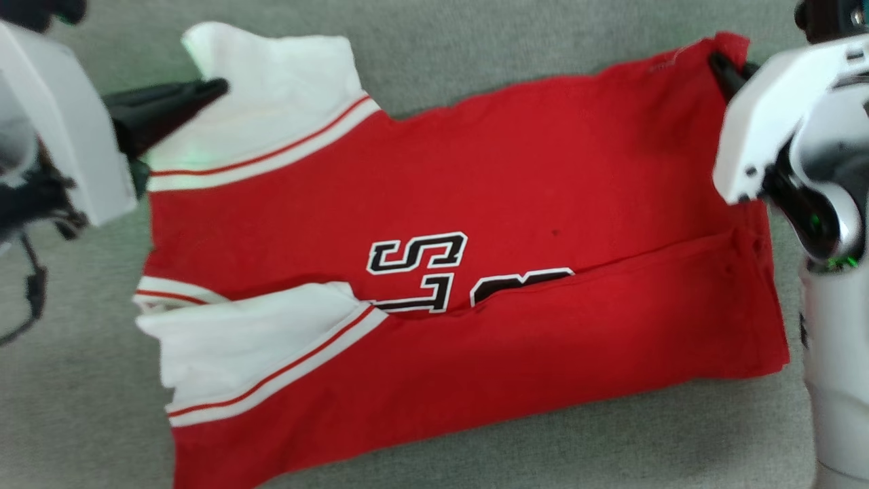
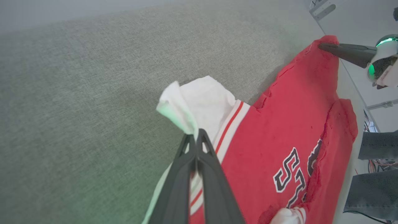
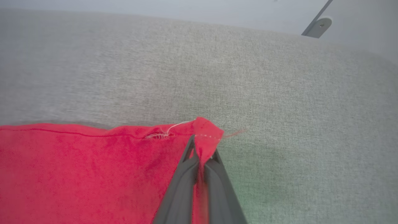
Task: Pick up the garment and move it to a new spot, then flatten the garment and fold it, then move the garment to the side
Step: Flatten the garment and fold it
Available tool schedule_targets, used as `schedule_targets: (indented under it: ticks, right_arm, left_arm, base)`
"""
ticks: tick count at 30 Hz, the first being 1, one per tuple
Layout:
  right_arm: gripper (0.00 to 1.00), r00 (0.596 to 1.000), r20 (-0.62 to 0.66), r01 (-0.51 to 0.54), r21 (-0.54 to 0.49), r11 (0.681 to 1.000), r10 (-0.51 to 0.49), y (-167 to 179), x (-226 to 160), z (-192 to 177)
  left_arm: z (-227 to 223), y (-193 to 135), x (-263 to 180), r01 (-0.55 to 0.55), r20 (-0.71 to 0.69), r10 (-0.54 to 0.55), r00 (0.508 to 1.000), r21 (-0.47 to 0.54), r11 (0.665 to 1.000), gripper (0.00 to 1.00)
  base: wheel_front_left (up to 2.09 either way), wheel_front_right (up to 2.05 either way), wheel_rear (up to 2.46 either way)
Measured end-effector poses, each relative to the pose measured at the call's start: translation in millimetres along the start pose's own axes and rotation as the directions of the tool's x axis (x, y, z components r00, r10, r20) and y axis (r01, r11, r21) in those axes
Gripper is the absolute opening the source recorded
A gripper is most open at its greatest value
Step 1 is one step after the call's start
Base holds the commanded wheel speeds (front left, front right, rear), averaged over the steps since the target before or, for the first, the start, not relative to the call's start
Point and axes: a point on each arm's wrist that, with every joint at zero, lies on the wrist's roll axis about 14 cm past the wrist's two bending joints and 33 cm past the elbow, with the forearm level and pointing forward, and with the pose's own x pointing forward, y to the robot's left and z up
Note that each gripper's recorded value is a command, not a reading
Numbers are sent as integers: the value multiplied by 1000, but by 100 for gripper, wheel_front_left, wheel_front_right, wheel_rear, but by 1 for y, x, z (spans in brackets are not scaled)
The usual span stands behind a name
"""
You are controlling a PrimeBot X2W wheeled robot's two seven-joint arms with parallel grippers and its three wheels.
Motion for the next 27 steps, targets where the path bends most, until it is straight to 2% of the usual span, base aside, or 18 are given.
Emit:
schedule_targets:
  ticks: [3,7,10,13,21,27]
  right_arm:
    - [0,998,45,-44,-13,999,45,3,-21,6]
    - [0,996,42,-74,-47,996,76,1,-51,-6]
    - [0,996,42,-69,-83,994,73,-7,-73,-14]
    - [0,995,55,-83,-76,994,88,-6,-92,-22]
    - [0,990,62,-122,-42,992,124,8,-119,-48]
    - [0,991,39,-126,15,992,126,16,-117,-75]
  left_arm:
    - [13,-27,-16,42,69,-43,997,16,999,0]
    - [15,-65,-45,96,140,-102,985,44,994,0]
    - [9,-82,-68,106,200,-114,973,51,993,0]
    - [-7,-97,-87,121,245,-125,962,34,992,0]
    - [-82,-103,-126,73,282,-51,958,-68,995,0]
    - [-126,-98,-120,53,244,-9,970,-174,983,0]
  base:
    - [0,0,0]
    - [0,0,0]
    - [0,0,0]
    - [0,0,0]
    - [0,0,0]
    - [0,0,0]
